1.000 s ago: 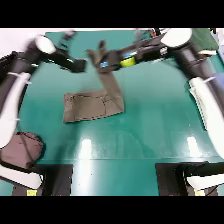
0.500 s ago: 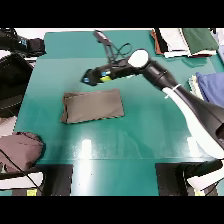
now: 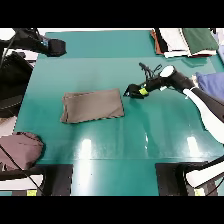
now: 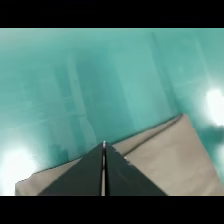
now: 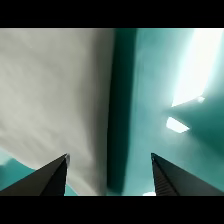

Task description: Fold the shirts.

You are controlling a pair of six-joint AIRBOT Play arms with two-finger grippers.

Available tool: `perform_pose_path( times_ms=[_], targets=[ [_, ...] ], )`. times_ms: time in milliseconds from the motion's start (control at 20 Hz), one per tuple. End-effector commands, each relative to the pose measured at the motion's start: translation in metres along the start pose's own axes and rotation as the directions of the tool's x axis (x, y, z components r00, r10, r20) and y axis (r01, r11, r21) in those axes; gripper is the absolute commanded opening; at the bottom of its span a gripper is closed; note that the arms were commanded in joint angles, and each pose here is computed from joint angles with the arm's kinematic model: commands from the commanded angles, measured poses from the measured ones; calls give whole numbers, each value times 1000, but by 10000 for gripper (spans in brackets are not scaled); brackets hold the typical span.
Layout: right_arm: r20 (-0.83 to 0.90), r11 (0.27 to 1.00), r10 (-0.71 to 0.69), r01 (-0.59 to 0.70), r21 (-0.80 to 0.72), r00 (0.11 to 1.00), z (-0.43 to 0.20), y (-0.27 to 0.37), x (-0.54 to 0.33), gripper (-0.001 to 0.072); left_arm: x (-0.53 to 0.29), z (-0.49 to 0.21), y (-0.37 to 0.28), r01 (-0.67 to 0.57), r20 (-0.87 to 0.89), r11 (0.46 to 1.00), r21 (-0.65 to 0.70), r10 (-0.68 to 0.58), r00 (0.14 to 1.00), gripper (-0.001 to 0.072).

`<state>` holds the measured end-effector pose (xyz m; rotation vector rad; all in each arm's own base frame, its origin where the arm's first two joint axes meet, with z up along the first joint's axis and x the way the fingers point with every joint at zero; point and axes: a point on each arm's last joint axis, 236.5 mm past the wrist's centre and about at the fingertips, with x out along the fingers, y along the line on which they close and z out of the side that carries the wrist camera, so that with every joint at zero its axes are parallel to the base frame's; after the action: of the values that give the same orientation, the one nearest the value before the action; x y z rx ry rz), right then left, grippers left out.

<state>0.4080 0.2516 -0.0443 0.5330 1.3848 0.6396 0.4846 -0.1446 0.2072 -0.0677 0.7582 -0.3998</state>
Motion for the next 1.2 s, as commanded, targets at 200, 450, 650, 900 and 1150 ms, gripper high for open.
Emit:
perform_pose_path(
  times_ms=[200, 450, 650, 900, 1150],
  targets=[
    [-90, 988, 154, -151, 32, 984, -14, 48, 85, 488, 10, -4, -16, 35, -16, 999, 20, -35, 999, 26],
    [-118, 976, 157, -172, -132, 981, -13, 93, 117, 18, 9, -1, -33, 95, -1, 995, -4, -95, 995, 25],
    [4, 970, 53, -51, -237, 999, 40, 72, 62, 17, 13, -5, -69, 142, -9, 989, 48, -142, 990, 24],
    [294, 976, -123, 170, -140, 948, 120, -25, -109, 18, 15, -8, -126, 220, 3, 968, 117, -222, 975, 25],
    [537, 953, -303, 269, 143, 787, 133, -151, -294, 18, 14, -14, -153, 264, -8, 955, 135, -265, 964, 26]
  ],
)
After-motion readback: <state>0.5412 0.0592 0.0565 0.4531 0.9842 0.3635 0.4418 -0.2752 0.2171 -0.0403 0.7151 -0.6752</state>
